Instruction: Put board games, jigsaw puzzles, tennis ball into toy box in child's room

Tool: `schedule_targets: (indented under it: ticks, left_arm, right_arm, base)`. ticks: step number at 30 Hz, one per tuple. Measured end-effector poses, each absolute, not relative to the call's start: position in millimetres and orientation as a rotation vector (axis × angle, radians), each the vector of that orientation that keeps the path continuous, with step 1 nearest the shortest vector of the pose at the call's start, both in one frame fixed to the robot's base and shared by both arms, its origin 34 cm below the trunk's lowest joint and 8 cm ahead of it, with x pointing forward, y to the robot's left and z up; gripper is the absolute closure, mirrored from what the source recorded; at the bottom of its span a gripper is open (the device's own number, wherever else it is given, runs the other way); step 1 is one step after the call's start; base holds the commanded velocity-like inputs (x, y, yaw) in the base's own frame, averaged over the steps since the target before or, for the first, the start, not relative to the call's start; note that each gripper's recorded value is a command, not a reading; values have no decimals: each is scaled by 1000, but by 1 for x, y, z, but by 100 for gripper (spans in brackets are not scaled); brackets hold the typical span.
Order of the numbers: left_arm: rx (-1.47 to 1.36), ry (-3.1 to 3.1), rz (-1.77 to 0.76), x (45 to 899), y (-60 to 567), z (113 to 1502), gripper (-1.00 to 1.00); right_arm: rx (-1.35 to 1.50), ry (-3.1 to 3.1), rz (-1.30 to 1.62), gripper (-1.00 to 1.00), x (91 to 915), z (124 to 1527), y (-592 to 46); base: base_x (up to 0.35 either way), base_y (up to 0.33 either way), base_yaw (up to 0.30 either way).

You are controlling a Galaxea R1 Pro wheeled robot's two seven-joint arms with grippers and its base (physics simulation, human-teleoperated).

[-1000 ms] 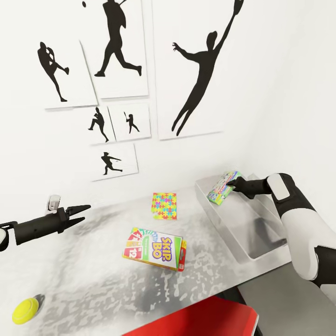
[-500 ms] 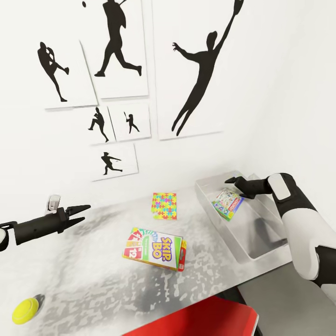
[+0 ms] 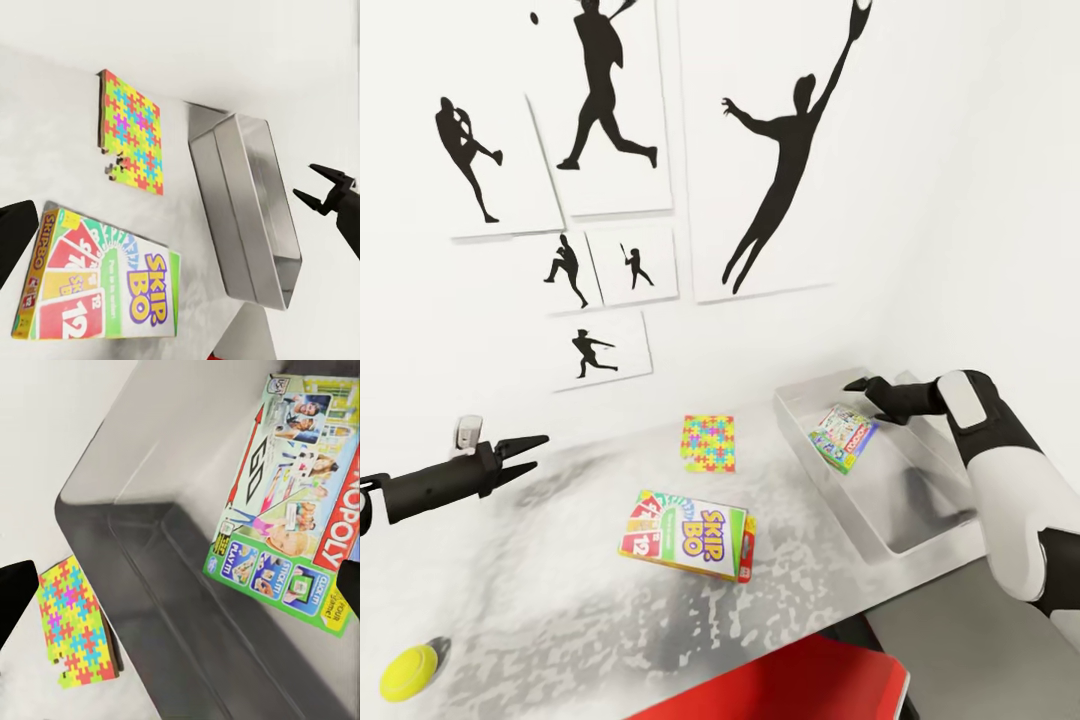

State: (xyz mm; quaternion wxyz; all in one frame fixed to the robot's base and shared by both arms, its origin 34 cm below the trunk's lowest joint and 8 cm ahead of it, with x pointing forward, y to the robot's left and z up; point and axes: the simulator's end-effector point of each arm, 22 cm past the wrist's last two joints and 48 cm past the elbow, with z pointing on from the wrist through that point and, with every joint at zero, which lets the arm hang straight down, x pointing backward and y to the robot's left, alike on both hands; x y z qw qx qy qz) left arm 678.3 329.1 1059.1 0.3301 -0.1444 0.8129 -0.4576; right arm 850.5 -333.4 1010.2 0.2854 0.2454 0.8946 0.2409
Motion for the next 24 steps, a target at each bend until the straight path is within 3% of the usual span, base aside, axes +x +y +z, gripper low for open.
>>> schedule_targets:
  ticks: [13, 24]
  left_arm:
    - [-374, 2095, -1192, 679, 335, 1074, -100]
    - [-351, 2089, -1172, 673, 346, 1086, -100]
  right_arm:
    - [438, 2170, 846, -100, 842, 1099, -300]
    - [369, 2007, 1163, -100, 759, 1113, -248]
  base:
    - [-60, 0, -110]
    - [-141, 0, -85]
